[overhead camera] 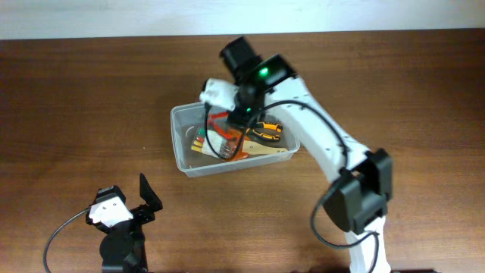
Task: Pack container
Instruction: 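Carry the red pliers into the container and release them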
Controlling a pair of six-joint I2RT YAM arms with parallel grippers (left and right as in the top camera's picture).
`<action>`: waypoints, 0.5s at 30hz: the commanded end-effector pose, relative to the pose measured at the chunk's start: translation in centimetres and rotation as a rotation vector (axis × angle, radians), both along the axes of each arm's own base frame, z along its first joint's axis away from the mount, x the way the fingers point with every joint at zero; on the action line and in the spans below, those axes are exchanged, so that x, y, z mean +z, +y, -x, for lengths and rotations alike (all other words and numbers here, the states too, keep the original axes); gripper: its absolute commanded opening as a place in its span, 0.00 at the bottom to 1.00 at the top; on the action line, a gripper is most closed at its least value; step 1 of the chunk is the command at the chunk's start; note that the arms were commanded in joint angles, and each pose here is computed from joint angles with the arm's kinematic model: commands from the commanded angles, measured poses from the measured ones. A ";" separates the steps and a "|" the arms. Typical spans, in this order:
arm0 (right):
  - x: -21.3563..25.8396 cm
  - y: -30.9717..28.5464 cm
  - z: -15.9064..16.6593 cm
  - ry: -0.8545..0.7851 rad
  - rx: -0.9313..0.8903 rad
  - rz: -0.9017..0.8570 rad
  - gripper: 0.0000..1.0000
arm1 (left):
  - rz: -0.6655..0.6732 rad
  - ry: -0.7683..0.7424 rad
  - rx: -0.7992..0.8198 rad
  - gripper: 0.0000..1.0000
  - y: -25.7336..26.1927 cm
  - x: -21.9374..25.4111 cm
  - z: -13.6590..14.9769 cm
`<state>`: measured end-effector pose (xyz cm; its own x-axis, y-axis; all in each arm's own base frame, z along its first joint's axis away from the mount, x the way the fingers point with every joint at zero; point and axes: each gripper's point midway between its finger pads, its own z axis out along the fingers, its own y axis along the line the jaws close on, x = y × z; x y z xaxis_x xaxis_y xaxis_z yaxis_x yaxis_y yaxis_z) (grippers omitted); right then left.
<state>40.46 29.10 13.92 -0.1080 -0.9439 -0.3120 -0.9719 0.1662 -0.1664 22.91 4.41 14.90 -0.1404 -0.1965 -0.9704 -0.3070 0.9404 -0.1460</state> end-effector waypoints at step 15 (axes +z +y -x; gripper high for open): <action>-5.6 5.0 2.4 0.083 0.268 -0.061 0.04 | -0.009 0.002 -0.001 0.99 0.0 -0.1 0.0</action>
